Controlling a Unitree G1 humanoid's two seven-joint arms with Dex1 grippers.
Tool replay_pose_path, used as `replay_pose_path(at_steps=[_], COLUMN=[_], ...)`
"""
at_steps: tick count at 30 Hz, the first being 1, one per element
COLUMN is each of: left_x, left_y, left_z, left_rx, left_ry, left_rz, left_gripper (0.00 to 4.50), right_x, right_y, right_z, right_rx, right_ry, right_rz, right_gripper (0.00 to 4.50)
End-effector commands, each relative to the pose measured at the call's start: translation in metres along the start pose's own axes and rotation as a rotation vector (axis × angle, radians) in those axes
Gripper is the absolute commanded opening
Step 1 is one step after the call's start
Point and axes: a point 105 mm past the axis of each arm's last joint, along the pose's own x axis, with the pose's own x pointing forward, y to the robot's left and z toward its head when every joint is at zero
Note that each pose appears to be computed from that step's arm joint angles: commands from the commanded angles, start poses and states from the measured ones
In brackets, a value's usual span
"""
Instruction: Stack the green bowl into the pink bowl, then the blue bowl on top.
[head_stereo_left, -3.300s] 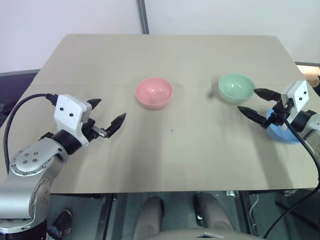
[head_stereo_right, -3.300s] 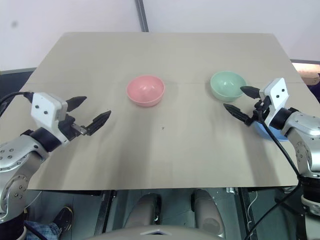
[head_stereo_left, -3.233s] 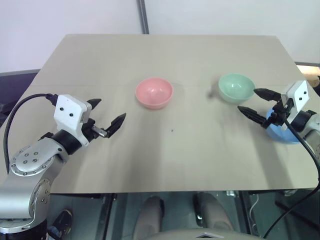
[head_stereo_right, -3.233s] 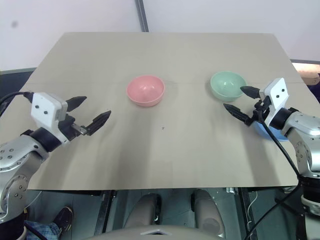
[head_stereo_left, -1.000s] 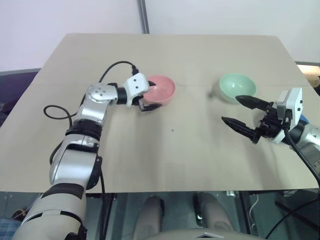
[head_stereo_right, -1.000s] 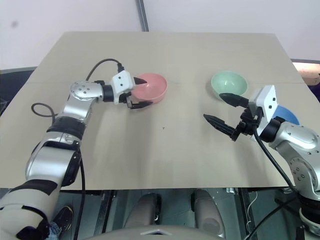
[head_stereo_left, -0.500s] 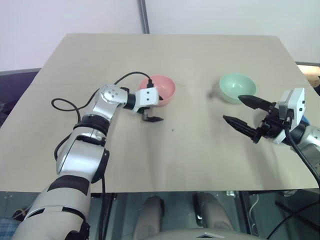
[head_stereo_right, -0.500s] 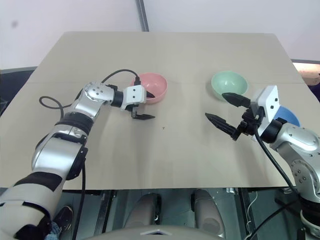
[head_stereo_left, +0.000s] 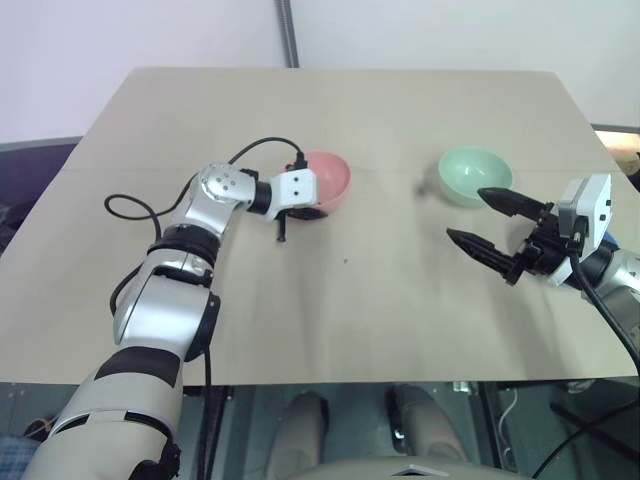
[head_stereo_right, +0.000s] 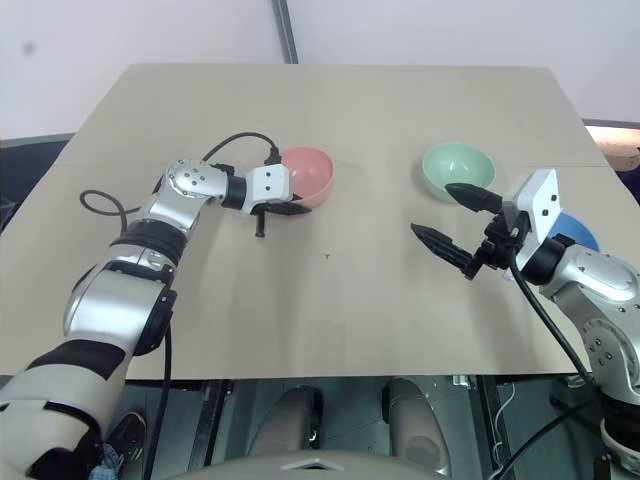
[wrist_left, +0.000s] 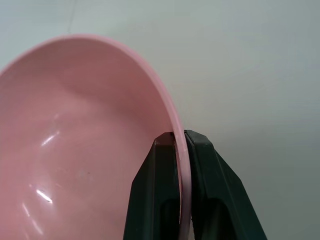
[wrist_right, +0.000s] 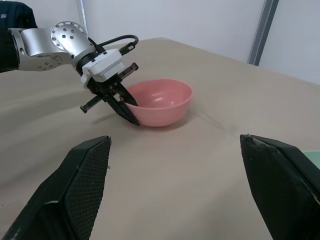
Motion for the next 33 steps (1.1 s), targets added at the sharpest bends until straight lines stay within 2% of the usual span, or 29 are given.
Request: replay_pose_path(at_steps=[1,6,11,16,23,25,26,29,30,31,33], left_x=[-0.004,-0.001,-0.004,-0.016,-0.018,-0.019,-0.019,-0.017,-0.017,-0.018,-0.024], left_y=[0.0,-0.022,-0.068,-0.098,-0.098,-0.098,-0.097,-0.094,-0.092,-0.093,-0.089], left_z=[0.015,0.045,0.073,0.074,0.062,0.061,0.061,0.059,0.059,0.059,0.065], left_rx=[0.093,0.194,0.282,0.294,0.305,0.304,0.305,0.312,0.315,0.302,0.238], left_ry=[-0.046,-0.159,-0.234,-0.192,-0.14,-0.143,-0.147,-0.142,-0.143,-0.146,-0.177], left_rz=[-0.016,-0.148,-0.351,-0.491,-0.503,-0.503,-0.5,-0.482,-0.468,-0.474,-0.468], left_gripper=[0.11,0.11,0.11,0.11,0.11,0.84,0.99,2.25,2.79,3.04,3.04], right_x=[-0.002,-0.003,-0.003,-0.004,-0.003,-0.003,-0.003,-0.002,-0.002,-0.002,-0.003], right_y=[0.0,0.0,0.0,-0.001,-0.002,-0.002,-0.002,-0.003,-0.002,-0.003,-0.003], right_z=[0.014,0.014,0.013,0.014,0.015,0.015,0.015,0.015,0.015,0.015,0.015], right_rx=[-0.054,-0.052,-0.054,-0.059,-0.063,-0.063,-0.063,-0.062,-0.062,-0.064,-0.066], right_ry=[-0.039,-0.037,-0.036,-0.036,-0.04,-0.042,-0.042,-0.04,-0.039,-0.039,-0.036], right_rz=[0.0,0.0,-0.002,-0.006,-0.013,-0.013,-0.013,-0.01,-0.009,-0.009,-0.009], right_gripper=[4.5,4.5,4.5,4.5,4.5,4.5,4.5,4.5,4.5,4.5,4.5])
